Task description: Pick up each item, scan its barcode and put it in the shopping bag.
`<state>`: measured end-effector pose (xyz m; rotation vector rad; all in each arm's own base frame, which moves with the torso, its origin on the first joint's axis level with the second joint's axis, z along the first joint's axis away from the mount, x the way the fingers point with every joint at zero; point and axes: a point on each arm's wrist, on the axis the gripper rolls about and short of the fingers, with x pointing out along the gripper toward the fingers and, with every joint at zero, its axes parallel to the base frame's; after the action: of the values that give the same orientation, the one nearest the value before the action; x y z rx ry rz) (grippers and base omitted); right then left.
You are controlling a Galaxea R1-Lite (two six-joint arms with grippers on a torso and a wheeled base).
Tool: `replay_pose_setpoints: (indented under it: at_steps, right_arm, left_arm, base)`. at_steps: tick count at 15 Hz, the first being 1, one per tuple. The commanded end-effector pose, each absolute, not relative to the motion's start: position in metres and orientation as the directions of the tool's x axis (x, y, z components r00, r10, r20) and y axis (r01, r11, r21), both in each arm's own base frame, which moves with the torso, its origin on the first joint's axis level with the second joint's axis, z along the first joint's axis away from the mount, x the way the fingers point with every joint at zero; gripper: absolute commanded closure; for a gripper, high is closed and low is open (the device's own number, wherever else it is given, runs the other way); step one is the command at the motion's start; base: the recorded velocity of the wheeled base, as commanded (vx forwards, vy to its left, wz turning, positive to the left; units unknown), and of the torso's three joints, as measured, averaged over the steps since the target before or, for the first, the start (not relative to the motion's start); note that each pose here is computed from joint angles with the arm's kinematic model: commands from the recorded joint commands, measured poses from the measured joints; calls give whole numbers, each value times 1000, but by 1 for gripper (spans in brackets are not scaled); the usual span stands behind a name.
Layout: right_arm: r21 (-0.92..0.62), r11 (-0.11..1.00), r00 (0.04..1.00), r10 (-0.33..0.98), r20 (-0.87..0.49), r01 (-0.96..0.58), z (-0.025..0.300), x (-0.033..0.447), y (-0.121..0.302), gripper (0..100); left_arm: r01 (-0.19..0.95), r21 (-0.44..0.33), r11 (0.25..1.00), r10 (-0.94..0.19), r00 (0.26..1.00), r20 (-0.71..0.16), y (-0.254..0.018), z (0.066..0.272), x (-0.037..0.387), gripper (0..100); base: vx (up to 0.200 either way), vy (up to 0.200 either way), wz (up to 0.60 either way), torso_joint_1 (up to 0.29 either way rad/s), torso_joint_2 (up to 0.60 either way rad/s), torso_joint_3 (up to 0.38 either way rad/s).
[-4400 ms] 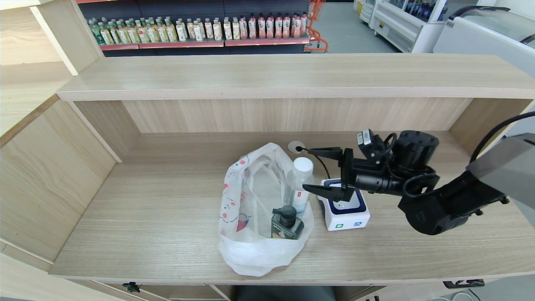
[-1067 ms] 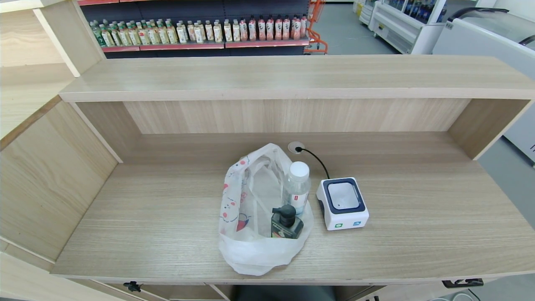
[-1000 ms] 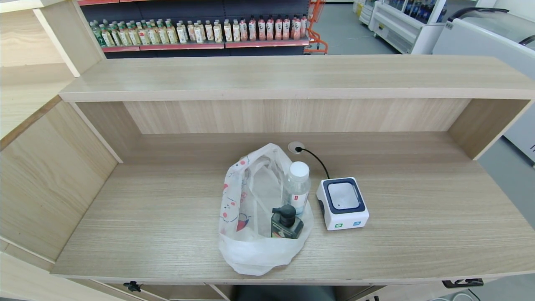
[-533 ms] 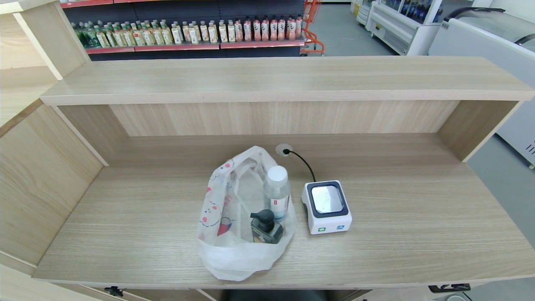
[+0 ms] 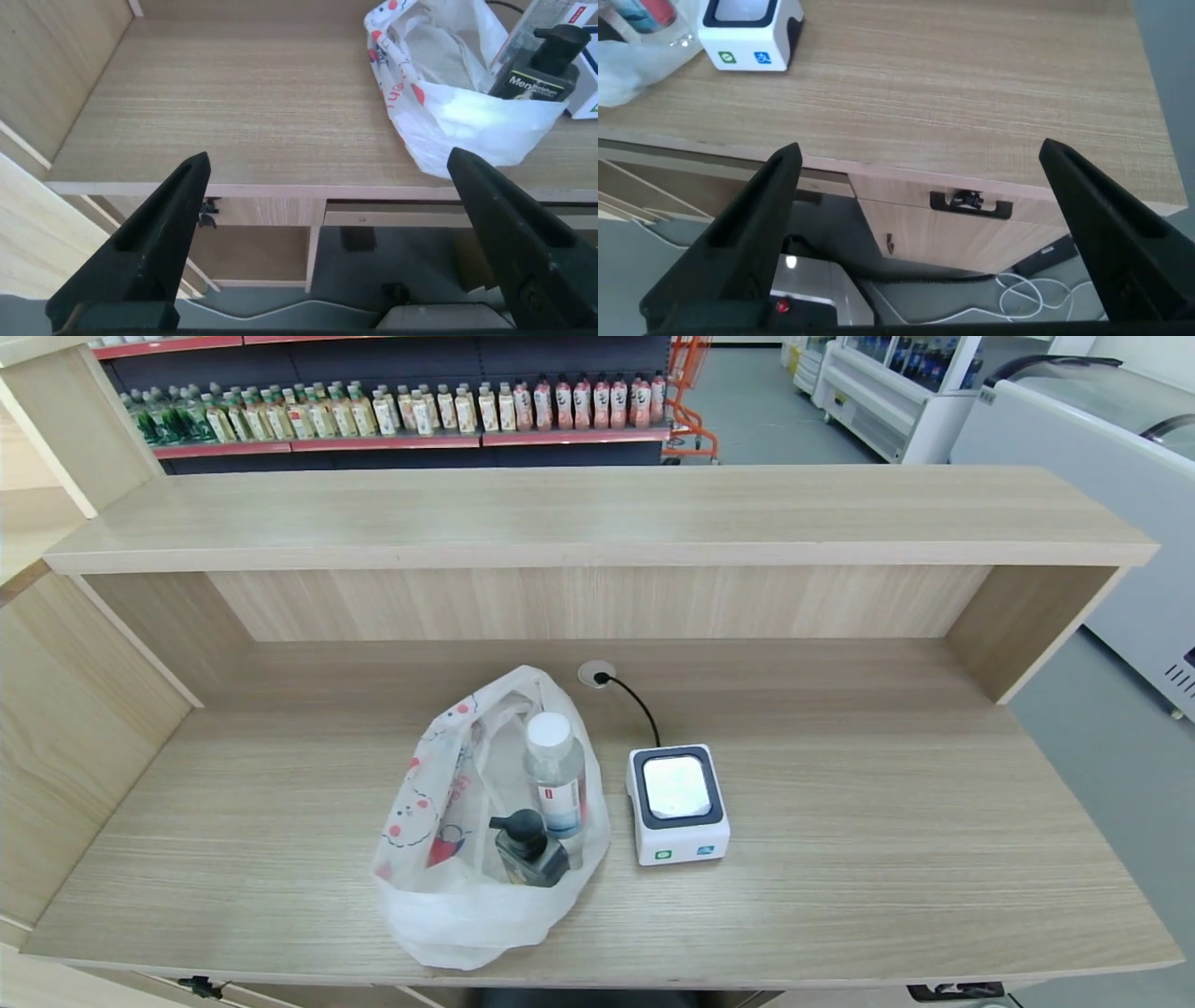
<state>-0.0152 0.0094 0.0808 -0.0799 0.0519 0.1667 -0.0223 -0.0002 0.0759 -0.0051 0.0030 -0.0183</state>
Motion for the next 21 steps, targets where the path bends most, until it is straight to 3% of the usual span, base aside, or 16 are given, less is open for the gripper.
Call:
replay_pose_setpoints:
  at_steps: [1,5,21]
  right_arm:
    - [-74,983,985,164,-63,-168,81,-15,9,0]
    - [-74,983,985,164,-63,-168,81,-15,9,0]
    - [-61,985,986,159,-57,-163,82,-15,9,0]
  left_arm:
    - [18,-5,1000,-18,1000,-12,0,76,-22,0]
    - [15,-5,1000,-15,1000,2,0,76,-23,0]
    - [17,-5,1000,-17,1000,2,0,76,-23,0]
  base:
    - [200,0,0,2,-2,2]
    - [200,100,0,12,5,-1]
    - [0,0,0,0,0,0]
